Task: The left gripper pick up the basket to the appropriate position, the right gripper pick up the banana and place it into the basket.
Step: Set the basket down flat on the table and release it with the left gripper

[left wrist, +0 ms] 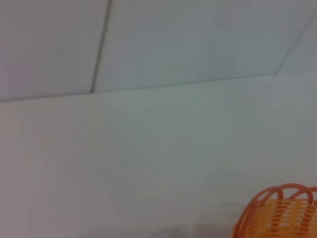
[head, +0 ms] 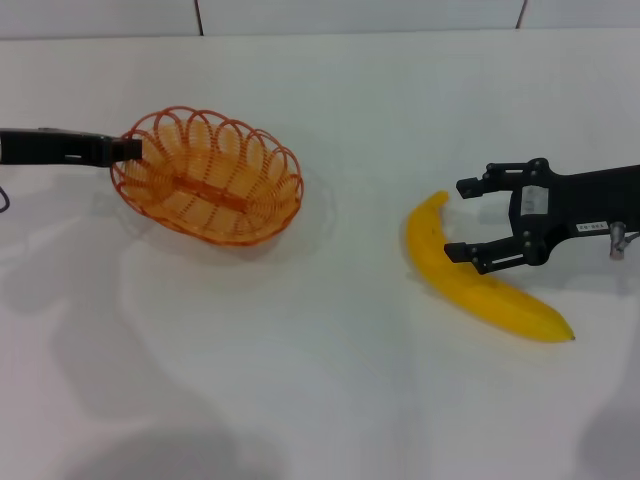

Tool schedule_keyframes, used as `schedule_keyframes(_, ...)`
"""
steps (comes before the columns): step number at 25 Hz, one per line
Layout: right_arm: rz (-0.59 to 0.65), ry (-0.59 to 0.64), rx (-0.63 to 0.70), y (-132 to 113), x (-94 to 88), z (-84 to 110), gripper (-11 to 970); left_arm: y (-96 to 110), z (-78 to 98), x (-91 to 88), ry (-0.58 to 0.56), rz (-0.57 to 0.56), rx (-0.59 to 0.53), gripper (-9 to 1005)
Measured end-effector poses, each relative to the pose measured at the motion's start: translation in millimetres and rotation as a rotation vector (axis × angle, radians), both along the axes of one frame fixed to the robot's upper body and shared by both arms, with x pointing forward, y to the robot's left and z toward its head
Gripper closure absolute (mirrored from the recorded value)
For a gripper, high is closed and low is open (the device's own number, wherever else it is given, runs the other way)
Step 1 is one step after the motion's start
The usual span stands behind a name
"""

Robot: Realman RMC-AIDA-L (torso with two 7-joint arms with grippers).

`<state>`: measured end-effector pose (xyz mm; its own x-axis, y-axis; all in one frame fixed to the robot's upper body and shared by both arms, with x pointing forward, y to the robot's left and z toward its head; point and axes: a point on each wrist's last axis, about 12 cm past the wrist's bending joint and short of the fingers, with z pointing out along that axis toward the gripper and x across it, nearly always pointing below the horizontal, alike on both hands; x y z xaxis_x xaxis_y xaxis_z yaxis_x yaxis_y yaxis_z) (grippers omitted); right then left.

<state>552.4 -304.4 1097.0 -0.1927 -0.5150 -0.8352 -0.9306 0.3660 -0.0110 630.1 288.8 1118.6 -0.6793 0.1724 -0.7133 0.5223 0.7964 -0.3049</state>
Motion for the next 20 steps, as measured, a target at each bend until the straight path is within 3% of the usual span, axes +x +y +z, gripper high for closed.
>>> schedule_keyframes(10,-0.003,0.006,0.003,0.6,0.8,0.6,78,-2.9,-6.5,-1.4,0.0,0.039,-0.071,929)
schedule_keyframes(20,-0.005,0.011,0.005,0.5,1.0,1.2,77,-6.4,-25.1,-6.8,0.058,0.063,-0.074,930)
